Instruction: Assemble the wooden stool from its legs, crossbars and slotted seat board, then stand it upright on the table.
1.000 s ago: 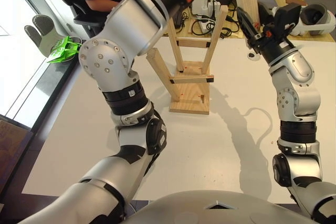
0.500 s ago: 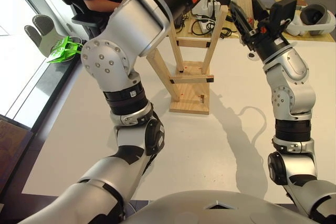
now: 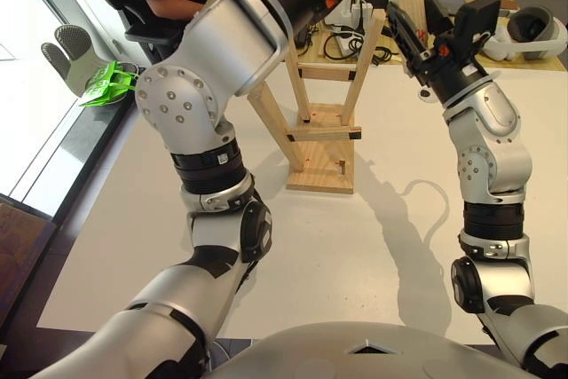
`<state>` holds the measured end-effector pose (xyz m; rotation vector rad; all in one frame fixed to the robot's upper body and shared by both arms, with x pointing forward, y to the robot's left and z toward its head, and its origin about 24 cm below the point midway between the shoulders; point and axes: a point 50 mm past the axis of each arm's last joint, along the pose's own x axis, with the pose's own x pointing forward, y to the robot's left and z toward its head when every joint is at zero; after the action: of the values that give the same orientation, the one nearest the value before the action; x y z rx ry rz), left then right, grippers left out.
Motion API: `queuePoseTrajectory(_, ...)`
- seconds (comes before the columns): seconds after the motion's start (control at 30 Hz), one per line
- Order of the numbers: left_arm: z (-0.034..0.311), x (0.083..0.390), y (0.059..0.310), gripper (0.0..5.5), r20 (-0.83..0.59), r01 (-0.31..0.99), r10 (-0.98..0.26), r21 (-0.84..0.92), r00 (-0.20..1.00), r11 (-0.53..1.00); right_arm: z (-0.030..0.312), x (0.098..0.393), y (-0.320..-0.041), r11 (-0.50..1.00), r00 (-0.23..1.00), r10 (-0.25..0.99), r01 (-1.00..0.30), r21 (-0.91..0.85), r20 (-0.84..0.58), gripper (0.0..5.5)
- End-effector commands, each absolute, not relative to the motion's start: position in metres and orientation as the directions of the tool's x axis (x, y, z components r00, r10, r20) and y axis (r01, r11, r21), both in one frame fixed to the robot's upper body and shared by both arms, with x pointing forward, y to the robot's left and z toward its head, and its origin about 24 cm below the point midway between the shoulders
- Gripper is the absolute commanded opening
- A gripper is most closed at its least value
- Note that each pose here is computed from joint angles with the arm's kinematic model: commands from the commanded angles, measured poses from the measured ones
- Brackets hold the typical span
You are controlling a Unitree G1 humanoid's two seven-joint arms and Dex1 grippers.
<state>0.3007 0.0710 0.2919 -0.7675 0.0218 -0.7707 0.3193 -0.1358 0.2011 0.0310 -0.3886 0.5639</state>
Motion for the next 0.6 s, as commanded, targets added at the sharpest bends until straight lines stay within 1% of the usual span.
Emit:
queuePoseTrajectory(0.03,0.2899,0.3019,0.0725,3.58,0.235,0.609,-0.632,-0.636,0.738,0.474,0.212,0.3188,-0.134,0.84,0.755,0.524,-0.536,-0.089,0.396,2.03)
queuePoseTrajectory(0.4,0.29,0.3023,0.0727,3.58,0.24,0.614,-0.633,-0.629,0.736,0.476,0.2138,0.3213,-0.1361,0.844,0.755,0.516,-0.529,-0.09,0.405,2.03)
queuePoseTrajectory(0.5,0.2916,0.3023,0.0749,3.58,0.247,0.615,-0.627,-0.628,0.739,0.477,0.2173,0.3229,-0.1398,0.852,0.759,0.501,-0.516,-0.085,0.415,2.03)
queuePoseTrajectory(0.6,0.2894,0.3033,0.0775,3.58,0.241,0.606,-0.621,-0.632,0.746,0.484,0.2181,0.3232,-0.1374,0.85,0.756,0.502,-0.52,-0.079,0.42,2.03)
